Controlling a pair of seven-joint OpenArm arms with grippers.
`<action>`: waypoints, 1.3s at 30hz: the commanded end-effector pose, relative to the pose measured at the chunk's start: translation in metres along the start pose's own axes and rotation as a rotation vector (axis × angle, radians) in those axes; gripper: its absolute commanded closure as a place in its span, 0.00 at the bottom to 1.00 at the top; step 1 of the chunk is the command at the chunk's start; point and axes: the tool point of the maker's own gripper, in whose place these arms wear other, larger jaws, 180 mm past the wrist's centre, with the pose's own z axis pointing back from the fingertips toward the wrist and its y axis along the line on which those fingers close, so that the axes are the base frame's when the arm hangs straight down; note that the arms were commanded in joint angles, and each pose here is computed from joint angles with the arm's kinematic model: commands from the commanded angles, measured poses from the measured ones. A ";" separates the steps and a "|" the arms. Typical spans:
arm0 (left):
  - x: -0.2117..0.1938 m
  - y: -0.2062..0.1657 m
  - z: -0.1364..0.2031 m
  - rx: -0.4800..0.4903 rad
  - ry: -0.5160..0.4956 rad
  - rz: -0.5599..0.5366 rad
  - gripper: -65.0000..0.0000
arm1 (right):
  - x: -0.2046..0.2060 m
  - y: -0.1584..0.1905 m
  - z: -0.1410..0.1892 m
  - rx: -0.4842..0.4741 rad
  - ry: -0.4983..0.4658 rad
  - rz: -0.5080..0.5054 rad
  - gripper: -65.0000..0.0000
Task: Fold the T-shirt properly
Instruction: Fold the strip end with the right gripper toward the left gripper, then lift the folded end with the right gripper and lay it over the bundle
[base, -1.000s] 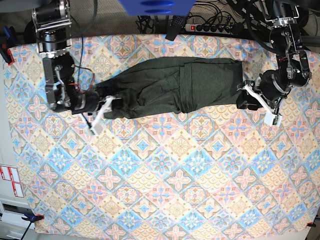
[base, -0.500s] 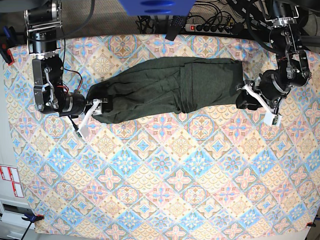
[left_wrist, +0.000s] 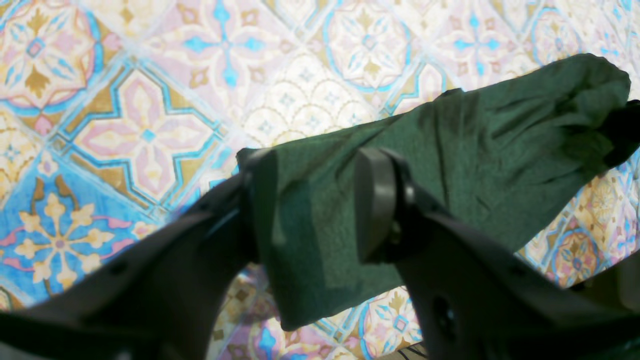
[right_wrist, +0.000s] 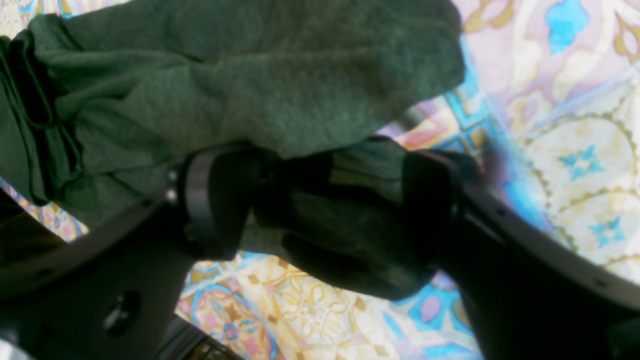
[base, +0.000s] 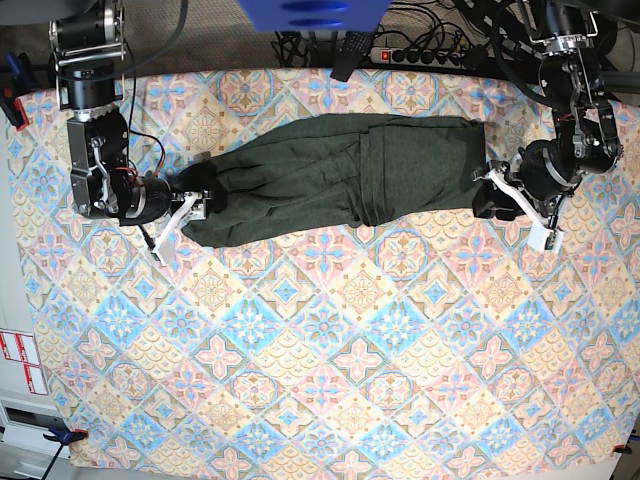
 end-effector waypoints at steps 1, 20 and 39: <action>0.012 0.001 0.004 0.000 -0.037 -0.017 0.62 | 0.005 -0.002 0.003 -0.004 -0.002 0.013 0.27; 0.013 0.001 0.004 0.000 -0.038 -0.015 0.62 | -0.032 0.024 -0.026 0.037 0.129 0.093 0.42; 0.031 0.032 0.032 0.050 -0.143 0.076 0.62 | 0.010 0.027 0.001 0.064 -0.085 -0.016 0.98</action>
